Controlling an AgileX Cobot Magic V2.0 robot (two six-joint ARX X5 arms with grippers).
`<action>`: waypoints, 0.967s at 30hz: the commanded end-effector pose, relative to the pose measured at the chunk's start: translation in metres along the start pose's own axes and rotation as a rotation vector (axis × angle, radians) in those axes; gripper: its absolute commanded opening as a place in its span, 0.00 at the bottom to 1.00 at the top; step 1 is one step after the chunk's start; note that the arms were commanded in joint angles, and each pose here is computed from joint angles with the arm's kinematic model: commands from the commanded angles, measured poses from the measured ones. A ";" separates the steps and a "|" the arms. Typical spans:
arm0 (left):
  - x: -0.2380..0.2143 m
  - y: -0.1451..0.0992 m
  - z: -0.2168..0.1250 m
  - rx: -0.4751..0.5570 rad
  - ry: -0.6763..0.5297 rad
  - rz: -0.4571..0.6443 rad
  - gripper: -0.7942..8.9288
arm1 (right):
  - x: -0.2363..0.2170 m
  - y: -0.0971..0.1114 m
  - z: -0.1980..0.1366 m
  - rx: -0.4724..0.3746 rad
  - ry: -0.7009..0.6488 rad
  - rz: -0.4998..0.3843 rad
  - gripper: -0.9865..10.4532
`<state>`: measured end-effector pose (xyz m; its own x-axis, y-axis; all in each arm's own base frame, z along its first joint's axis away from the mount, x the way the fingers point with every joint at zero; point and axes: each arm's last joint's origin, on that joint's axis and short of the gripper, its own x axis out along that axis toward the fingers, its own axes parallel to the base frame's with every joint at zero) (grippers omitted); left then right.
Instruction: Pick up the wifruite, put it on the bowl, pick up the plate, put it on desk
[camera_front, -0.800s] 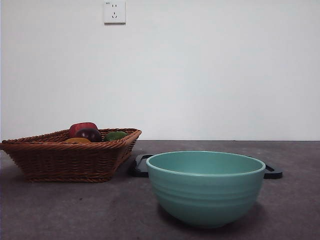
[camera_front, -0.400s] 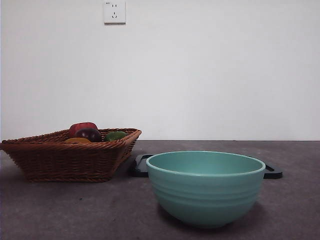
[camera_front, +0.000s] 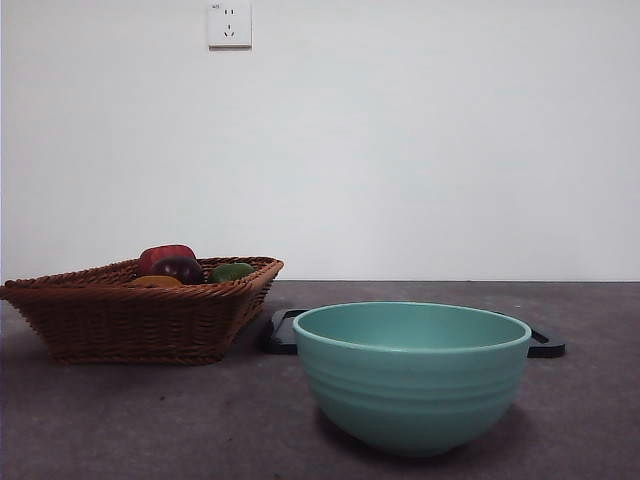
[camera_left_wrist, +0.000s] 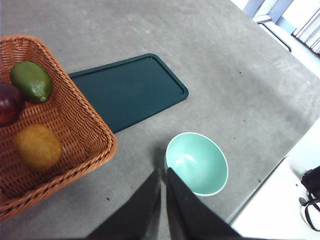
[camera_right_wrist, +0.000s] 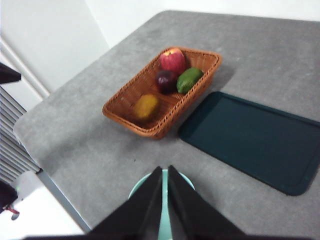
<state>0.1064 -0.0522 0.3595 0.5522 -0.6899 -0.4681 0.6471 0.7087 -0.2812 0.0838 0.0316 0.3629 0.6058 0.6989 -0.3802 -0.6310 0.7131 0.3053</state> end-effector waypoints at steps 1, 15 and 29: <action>-0.005 -0.004 0.006 0.033 -0.032 -0.014 0.10 | -0.002 0.002 0.003 -0.046 -0.006 0.007 0.10; -0.009 -0.006 0.005 0.041 -0.050 -0.015 0.79 | -0.002 0.002 0.003 -0.048 -0.005 0.003 0.60; -0.007 -0.005 0.005 0.009 -0.040 -0.013 0.79 | -0.002 0.002 0.003 -0.046 -0.005 0.007 0.62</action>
<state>0.1025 -0.0510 0.3619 0.5609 -0.6969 -0.4469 0.6559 0.7034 -0.2739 0.0831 0.0315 0.3616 0.6002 0.6973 -0.3919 -0.6411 0.7123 0.2855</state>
